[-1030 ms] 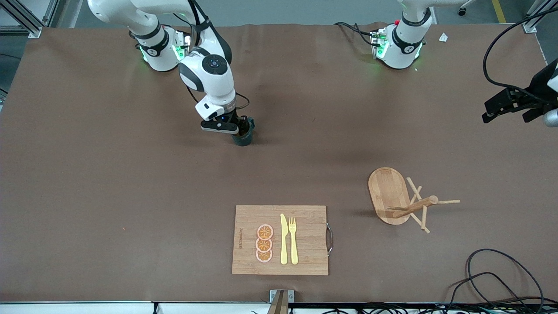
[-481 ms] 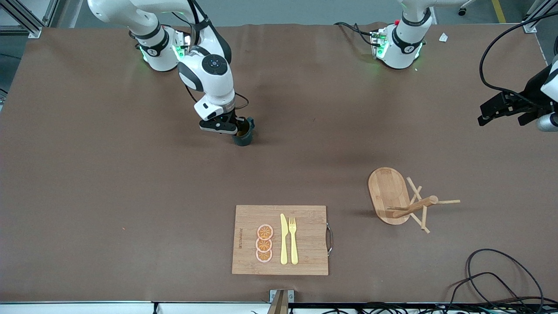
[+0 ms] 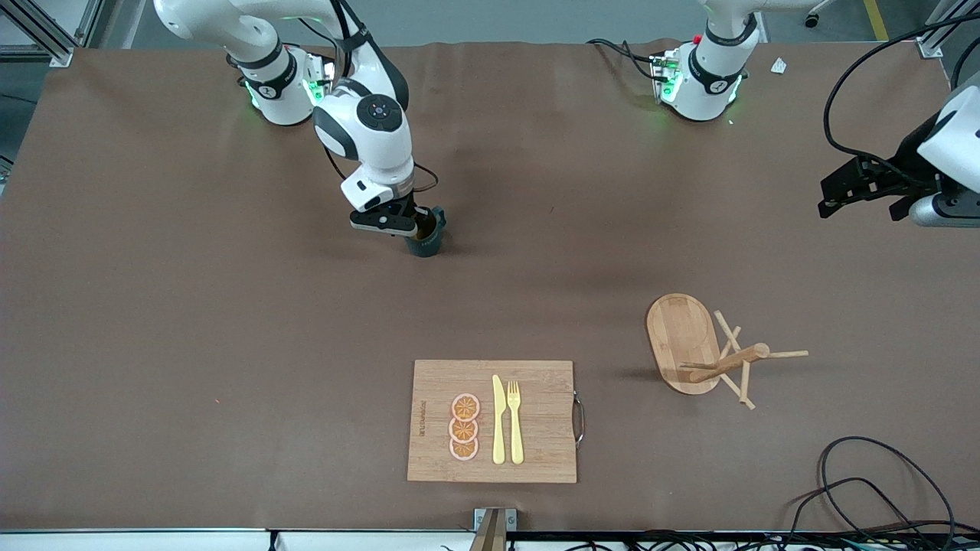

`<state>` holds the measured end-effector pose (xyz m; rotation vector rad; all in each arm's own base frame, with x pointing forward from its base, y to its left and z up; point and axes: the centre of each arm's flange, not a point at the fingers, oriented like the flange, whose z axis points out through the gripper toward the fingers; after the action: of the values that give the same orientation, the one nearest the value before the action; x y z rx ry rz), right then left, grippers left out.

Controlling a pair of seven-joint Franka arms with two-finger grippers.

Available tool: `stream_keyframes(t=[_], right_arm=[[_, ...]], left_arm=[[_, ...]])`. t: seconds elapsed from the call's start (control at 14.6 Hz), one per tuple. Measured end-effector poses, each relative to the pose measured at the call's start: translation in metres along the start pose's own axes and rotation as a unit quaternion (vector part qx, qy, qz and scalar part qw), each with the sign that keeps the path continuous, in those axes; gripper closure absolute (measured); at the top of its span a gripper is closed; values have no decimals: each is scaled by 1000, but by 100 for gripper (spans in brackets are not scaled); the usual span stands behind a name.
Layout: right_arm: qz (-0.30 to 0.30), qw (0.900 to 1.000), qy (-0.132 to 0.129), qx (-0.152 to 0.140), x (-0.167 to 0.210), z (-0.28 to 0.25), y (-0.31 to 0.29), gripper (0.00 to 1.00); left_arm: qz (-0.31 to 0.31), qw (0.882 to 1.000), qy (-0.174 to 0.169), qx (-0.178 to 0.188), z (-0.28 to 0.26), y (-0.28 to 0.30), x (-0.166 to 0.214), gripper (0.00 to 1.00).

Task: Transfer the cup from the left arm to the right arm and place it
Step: 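Close the right gripper on the teal mug rim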

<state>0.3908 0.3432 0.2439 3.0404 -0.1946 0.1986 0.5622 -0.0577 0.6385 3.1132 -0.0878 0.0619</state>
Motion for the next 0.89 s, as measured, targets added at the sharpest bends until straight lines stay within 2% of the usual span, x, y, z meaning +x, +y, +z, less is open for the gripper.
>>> stream_keyframes(t=[0.07,0.21,0.34,0.89], right_arm=[[0,1000,0,0,0,-1,0,77],[-1,1000,0,0,0,-2,-1,88],[0,1000,4,5,2,-5,-3,94],[8,1000,5,13,6,-12,-8,95]], left_arm=[[1,1000,0,0,0,1,0,0],[2,1000,0,0,1,2,0,0],[4,1000,-1,0,1,4,0,0],[2,1000,1,0,-1,1,0,0]])
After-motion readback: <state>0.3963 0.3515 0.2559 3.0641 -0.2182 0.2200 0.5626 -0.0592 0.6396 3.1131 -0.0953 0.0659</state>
